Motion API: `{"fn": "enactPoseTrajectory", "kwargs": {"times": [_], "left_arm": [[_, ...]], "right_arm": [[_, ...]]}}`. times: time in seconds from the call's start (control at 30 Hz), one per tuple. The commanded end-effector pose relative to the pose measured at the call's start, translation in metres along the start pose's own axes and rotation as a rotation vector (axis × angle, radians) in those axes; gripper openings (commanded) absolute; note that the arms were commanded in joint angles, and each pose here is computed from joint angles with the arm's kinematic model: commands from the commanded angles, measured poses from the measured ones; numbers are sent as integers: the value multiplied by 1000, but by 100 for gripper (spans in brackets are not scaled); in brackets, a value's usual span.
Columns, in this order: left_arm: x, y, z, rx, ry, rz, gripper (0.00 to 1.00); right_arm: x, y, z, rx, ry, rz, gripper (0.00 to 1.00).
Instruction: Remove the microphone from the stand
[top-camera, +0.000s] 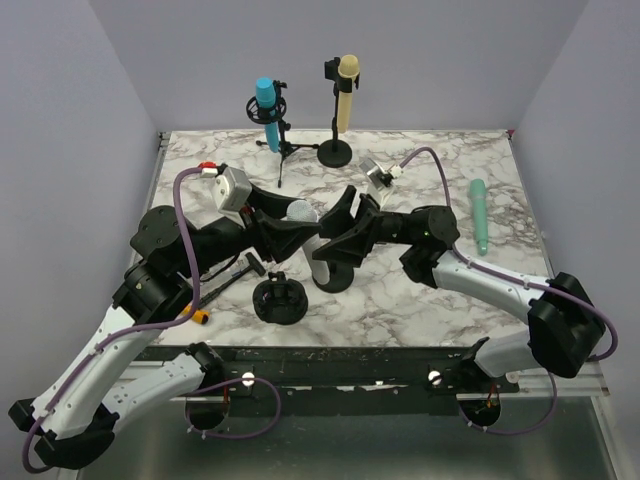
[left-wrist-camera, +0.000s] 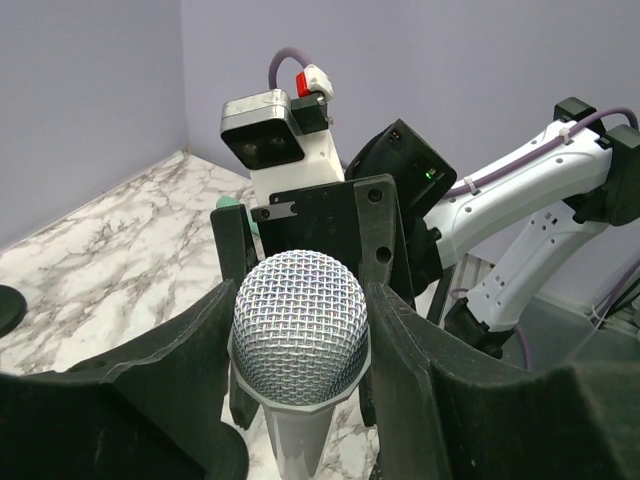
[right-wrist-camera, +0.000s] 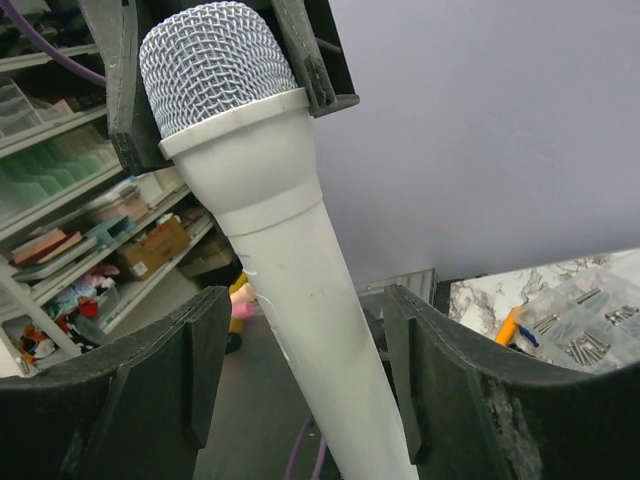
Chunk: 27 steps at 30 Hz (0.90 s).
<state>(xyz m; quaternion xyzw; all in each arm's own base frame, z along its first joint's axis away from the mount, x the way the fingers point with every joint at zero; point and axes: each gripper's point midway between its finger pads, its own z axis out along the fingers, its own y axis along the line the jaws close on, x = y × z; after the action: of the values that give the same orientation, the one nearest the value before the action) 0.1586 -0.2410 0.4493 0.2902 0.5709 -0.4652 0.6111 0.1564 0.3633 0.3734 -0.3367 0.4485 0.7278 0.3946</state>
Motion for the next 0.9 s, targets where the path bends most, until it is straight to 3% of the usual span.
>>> {"fn": "enactPoseTrajectory", "kwargs": {"times": [0.0,0.33,0.37,0.43,0.47,0.53,0.7,0.87], "left_arm": [[-3,-7,4,48,-17,-7,0],[2,7,6,-11,-22,8,2],[4,10,6,-31,-8,7,14],[3,20,4,-87,-8,20,60],[4,25,3,-113,-12,29,76],[2,37,-3,-189,-35,48,95],[-6,54,-19,-304,-84,105,99],[-16,68,-36,-410,-137,138,99]], "right_arm": [[3,11,2,-53,-10,-17,65],[6,5,4,-26,31,-16,22],[6,5,3,-22,31,-26,18],[7,1,0,16,28,-43,11],[4,-1,0,35,25,-54,9],[3,-7,1,74,42,-75,8],[1,-39,-6,296,115,-100,1],[-3,-57,-36,519,143,-196,1]]}}
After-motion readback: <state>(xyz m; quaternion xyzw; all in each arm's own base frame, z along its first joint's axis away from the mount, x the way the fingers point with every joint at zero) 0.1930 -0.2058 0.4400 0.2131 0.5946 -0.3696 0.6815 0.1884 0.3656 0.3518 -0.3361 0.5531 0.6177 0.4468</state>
